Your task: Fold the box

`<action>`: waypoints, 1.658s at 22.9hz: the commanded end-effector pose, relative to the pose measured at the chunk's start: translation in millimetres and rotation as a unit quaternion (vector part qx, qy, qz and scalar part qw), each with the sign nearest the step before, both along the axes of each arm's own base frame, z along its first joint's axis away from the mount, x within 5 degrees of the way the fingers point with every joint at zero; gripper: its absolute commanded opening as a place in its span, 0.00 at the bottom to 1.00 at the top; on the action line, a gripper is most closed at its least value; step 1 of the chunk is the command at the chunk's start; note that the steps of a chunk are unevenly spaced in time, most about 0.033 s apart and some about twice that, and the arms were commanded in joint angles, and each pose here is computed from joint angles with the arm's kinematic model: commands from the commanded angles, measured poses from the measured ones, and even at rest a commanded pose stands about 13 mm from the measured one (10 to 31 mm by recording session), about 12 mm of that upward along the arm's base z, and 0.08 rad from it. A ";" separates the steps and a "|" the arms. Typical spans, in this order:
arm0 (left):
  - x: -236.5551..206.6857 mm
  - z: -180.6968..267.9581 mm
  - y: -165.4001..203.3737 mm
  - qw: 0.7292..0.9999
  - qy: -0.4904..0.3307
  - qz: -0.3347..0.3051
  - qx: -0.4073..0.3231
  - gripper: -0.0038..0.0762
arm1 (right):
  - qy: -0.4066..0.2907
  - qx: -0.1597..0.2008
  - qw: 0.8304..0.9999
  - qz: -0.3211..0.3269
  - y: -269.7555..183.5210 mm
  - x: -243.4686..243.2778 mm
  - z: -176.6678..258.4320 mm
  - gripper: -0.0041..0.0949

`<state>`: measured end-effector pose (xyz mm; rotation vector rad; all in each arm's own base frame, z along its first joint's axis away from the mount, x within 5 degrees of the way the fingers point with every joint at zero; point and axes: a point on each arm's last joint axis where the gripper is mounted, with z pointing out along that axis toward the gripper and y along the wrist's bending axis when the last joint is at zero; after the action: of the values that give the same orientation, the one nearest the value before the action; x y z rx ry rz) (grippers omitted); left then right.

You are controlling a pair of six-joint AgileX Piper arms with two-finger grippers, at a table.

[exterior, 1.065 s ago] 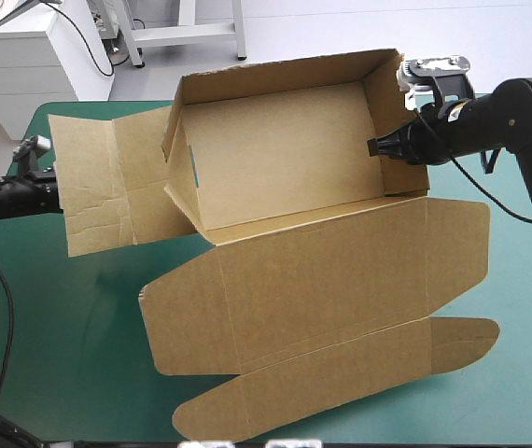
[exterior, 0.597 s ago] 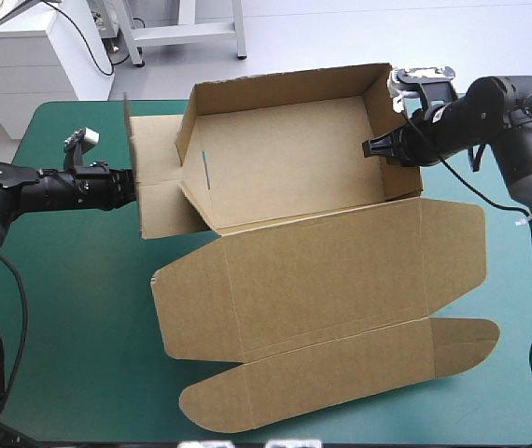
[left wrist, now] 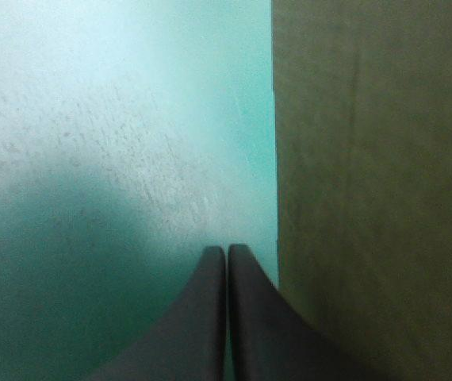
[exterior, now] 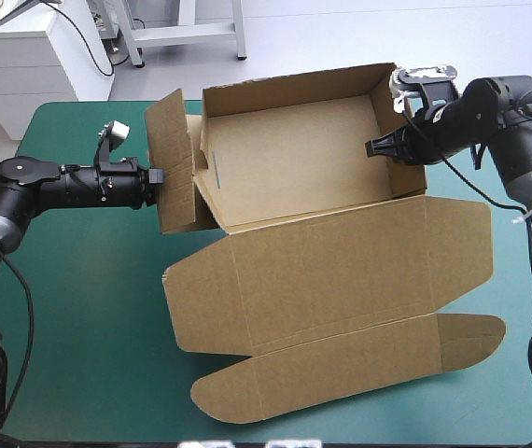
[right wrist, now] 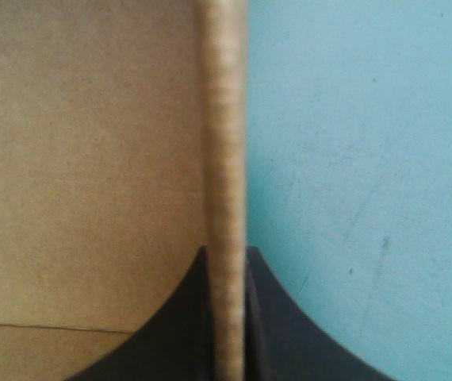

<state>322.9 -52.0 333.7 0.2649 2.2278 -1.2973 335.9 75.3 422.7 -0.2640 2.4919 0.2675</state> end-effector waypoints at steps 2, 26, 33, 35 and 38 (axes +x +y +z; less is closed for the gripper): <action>-13.5 41.2 -7.3 0.997 -0.044 -0.036 -0.052 0.04 | -0.056 0.020 0.998 -0.009 -3.6 -11.1 27.0 0.02; -12.4 65.0 -8.7 0.996 -0.053 -0.026 -0.071 0.69 | -0.067 -0.013 0.997 -0.032 -10.5 -7.0 25.6 0.02; -24.0 79.4 -10.0 0.994 -0.074 -0.026 -0.080 0.69 | -0.048 -0.014 0.998 -0.033 -8.4 3.8 13.6 0.02; -25.2 80.6 -10.3 0.994 -0.076 -0.027 -0.080 0.69 | -0.053 -0.011 0.998 -0.036 -8.2 5.1 13.9 0.02; -26.4 79.8 -13.7 0.994 -0.075 -0.033 -0.073 0.69 | -0.057 -0.006 0.998 -0.037 -7.7 5.7 14.5 0.02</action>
<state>315.9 -55.7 385.9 0.2720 2.0922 -1.3166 350.6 70.1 408.5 -0.2243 2.5212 0.1603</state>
